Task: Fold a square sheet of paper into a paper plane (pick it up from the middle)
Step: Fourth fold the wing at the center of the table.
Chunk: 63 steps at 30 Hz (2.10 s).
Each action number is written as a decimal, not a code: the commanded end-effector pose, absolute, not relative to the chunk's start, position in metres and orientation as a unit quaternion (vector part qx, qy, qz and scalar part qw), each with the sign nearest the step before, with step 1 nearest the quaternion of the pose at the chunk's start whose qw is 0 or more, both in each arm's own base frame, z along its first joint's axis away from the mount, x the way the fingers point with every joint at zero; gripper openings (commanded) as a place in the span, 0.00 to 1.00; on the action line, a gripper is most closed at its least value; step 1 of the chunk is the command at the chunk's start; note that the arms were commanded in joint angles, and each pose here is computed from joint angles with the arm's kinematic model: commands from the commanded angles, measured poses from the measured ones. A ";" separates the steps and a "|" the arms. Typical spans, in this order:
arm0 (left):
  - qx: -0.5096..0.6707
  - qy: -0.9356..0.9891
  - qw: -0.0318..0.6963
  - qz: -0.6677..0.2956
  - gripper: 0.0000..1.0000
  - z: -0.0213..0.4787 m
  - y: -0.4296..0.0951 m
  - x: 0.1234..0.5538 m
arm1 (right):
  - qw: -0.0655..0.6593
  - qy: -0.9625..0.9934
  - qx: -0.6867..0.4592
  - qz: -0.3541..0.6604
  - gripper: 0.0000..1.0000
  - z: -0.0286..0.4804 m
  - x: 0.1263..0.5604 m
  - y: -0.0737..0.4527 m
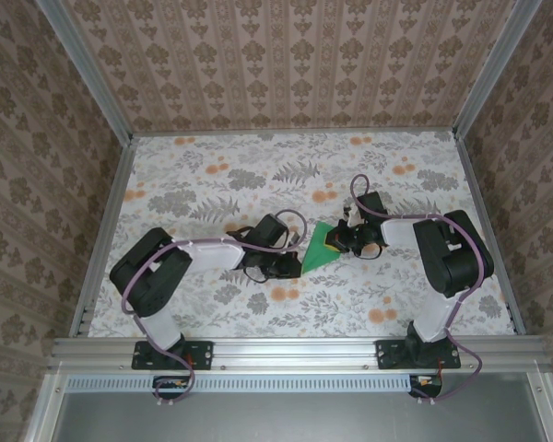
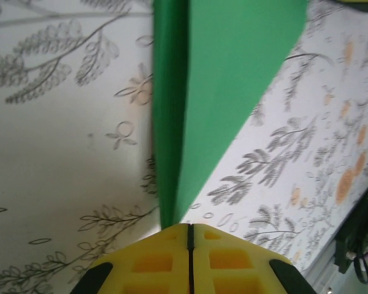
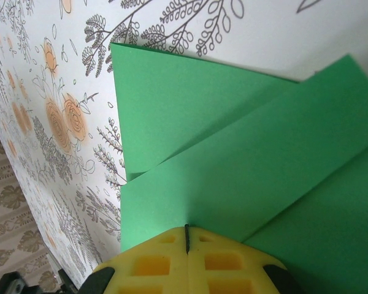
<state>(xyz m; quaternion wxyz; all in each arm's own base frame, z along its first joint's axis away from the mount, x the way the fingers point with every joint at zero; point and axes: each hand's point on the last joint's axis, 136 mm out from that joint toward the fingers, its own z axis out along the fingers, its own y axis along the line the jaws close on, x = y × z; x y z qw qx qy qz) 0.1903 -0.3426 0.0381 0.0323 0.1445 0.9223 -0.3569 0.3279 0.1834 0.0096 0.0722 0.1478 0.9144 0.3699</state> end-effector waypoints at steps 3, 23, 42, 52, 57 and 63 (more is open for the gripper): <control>0.139 0.904 0.100 -0.393 0.06 0.064 -0.364 0.220 | 0.008 0.945 0.192 0.265 0.04 -0.041 0.291 0.154; 0.102 0.950 0.031 -0.294 0.00 -0.008 -0.330 0.203 | 0.102 0.913 0.095 0.383 0.06 0.045 0.316 0.194; 0.100 0.955 0.018 -0.279 0.00 -0.013 -0.324 0.198 | 0.046 0.924 0.043 0.378 0.07 0.017 0.287 0.240; 0.088 0.963 -0.003 -0.253 0.00 -0.025 -0.303 0.186 | 0.075 0.936 0.101 0.328 0.05 -0.005 0.317 0.183; 0.087 0.964 -0.007 -0.249 0.00 -0.026 -0.294 0.181 | 0.095 0.930 0.117 0.336 0.05 0.004 0.336 0.173; 0.099 0.963 -0.006 -0.252 0.00 -0.018 -0.289 0.178 | 0.087 0.924 0.093 0.360 0.06 0.016 0.317 0.202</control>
